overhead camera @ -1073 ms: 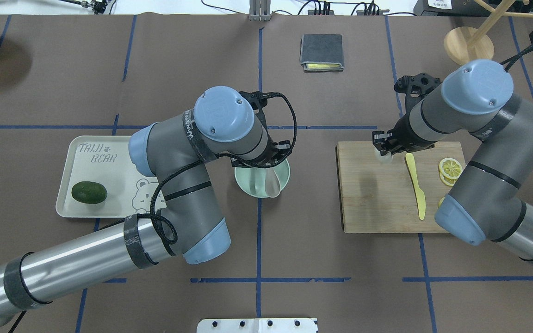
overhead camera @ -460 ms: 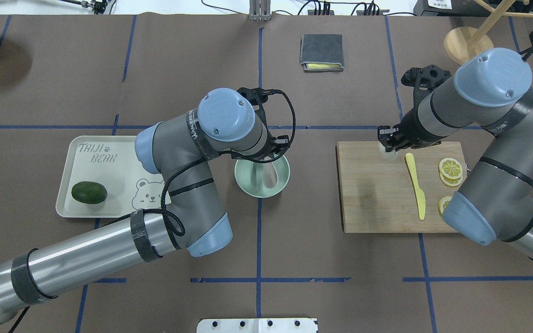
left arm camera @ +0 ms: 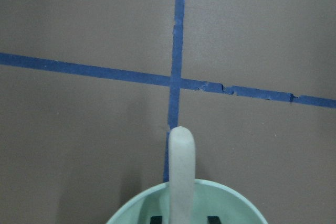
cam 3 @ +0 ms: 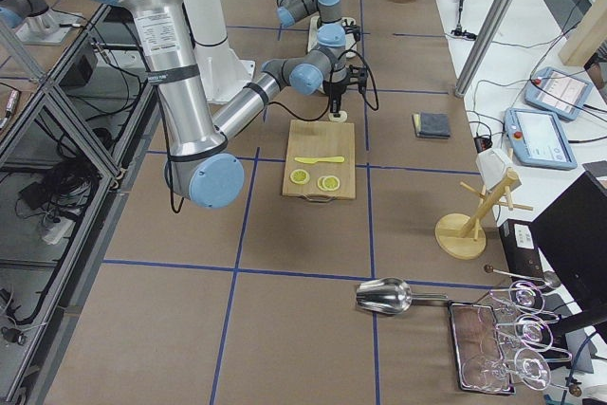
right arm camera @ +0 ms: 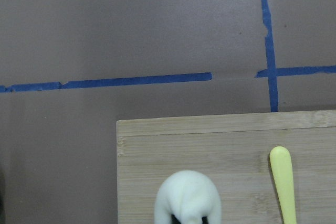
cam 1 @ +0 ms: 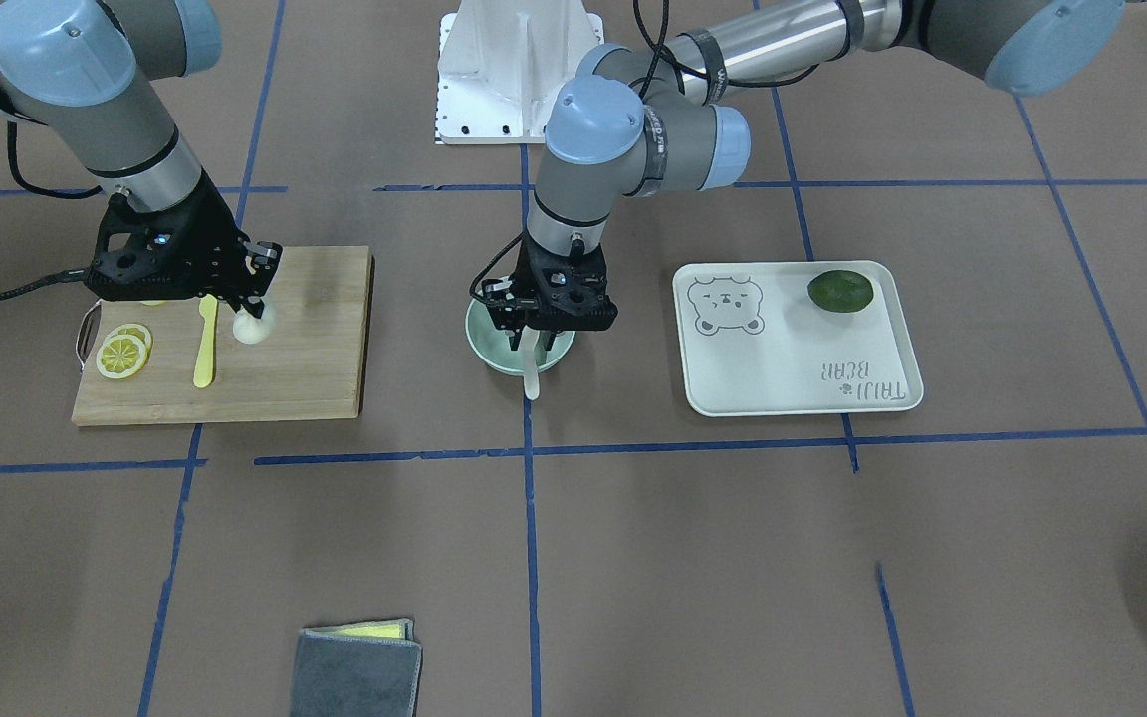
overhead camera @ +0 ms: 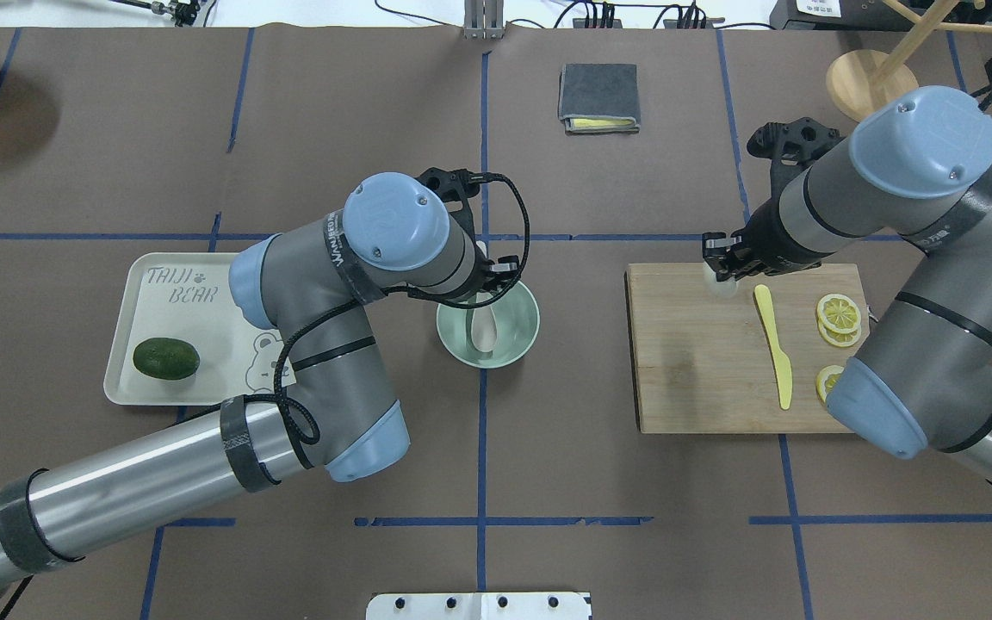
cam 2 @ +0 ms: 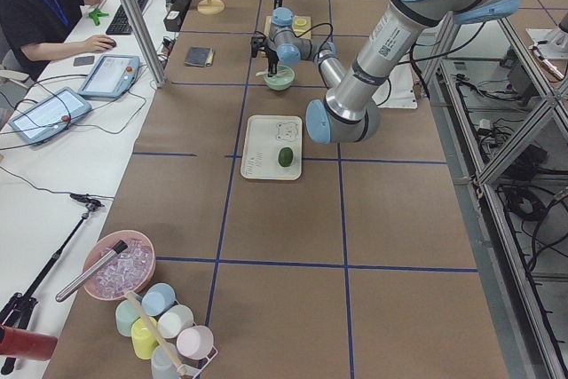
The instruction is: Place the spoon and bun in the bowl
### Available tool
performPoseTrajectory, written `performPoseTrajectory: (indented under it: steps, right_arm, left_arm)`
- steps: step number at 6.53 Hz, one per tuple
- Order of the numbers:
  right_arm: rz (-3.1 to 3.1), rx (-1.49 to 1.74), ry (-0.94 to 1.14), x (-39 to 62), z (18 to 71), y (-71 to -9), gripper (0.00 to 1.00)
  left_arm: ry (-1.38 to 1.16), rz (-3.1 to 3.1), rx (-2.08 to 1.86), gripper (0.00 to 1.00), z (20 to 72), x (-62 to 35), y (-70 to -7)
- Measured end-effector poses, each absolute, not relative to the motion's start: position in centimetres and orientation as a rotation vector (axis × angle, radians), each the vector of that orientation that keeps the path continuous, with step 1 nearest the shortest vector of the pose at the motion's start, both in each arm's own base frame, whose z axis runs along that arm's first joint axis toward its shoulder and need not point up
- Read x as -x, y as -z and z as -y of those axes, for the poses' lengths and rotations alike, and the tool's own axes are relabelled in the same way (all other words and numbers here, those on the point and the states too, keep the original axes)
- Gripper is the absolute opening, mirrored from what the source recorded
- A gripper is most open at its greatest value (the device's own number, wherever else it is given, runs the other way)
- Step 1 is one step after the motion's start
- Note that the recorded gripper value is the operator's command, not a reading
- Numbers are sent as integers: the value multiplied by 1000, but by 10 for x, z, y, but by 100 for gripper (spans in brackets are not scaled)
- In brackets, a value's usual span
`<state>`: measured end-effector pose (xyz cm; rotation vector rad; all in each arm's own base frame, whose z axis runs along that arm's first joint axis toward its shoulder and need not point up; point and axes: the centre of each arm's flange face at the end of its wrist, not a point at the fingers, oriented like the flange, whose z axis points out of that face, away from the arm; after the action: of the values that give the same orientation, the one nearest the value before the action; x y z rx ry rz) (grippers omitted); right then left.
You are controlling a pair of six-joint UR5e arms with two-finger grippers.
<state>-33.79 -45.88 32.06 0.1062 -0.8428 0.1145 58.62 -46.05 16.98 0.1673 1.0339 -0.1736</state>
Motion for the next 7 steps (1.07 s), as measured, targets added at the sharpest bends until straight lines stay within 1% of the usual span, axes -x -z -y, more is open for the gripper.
performPoseTrajectory:
  steps: [2, 3, 5, 7]
  right_arm:
    - [847, -108, -112, 339, 459, -318, 0]
    - [853, -111, -109, 342, 459, -313, 0]
    - [887, -122, -79, 367, 457, -281, 0]
    - [897, -116, -43, 401, 450, -242, 0]
  left_arm:
    - [167, -1057, -174, 100, 451, -568, -162]
    - [159, -1049, -180, 100, 454, -561, -159]
    - [95, -986, -211, 100, 476, -514, -144]
    - [29, -889, -270, 100, 506, -454, -143]
